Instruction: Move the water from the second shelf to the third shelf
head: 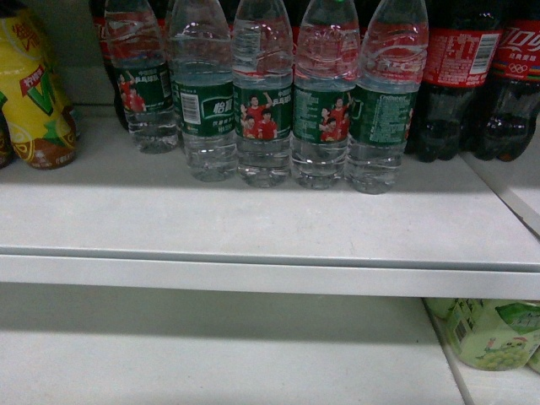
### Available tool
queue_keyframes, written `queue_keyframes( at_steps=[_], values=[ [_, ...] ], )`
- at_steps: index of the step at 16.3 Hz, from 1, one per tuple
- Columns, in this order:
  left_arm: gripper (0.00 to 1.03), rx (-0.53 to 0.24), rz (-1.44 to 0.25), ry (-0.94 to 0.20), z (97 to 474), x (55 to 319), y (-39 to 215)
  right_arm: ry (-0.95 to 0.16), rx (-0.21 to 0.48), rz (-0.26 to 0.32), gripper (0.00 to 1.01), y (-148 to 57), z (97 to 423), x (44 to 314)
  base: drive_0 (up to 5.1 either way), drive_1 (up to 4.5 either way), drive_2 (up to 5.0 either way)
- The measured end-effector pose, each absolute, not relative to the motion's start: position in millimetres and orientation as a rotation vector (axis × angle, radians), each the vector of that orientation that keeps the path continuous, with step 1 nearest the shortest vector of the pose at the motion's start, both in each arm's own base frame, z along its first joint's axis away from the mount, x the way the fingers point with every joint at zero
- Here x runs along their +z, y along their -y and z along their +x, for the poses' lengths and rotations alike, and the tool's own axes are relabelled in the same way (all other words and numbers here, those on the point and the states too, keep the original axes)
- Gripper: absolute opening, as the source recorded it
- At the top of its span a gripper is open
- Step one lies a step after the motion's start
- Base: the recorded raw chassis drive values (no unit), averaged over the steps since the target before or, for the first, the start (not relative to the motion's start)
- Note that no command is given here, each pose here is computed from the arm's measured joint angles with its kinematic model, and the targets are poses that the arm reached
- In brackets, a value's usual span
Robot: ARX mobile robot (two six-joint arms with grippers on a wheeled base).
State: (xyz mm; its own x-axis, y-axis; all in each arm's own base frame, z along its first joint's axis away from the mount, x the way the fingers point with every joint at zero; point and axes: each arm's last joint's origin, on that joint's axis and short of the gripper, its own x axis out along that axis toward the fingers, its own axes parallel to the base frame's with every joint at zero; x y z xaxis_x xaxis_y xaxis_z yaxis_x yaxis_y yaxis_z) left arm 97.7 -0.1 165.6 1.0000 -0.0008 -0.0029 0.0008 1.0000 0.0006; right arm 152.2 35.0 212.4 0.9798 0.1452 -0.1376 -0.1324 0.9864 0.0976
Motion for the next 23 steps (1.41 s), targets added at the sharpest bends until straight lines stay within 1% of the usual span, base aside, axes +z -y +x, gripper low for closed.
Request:
queue_keyframes(
  at_steps=[3,11,21,23],
  values=[
    [0.98,-0.001,0.001,-0.003,97.7,165.6,0.1,-0.135,0.148,0.089,0.4,-34.1,142.2,215.3,0.0,0.0,0.0],
    [0.98,-0.001,0.001,-0.003,97.7,165.6,0.1,-0.162,0.141,0.085,0.4,-32.5,140.2,208.3,0.0,0.0,0.0],
    [0.98,-0.001,0.001,-0.003,97.7,165.6,0.1,-0.159,0.133,0.088,0.4,-29.2,138.2,209.1,0.0,0.0,0.0],
    [0.98,-0.001,0.001,-0.003,97.7,165.6,0.1,-0.149,0.119,0.089,0.4,-28.3,138.1,210.1,0.0,0.0,0.0]
  ],
)
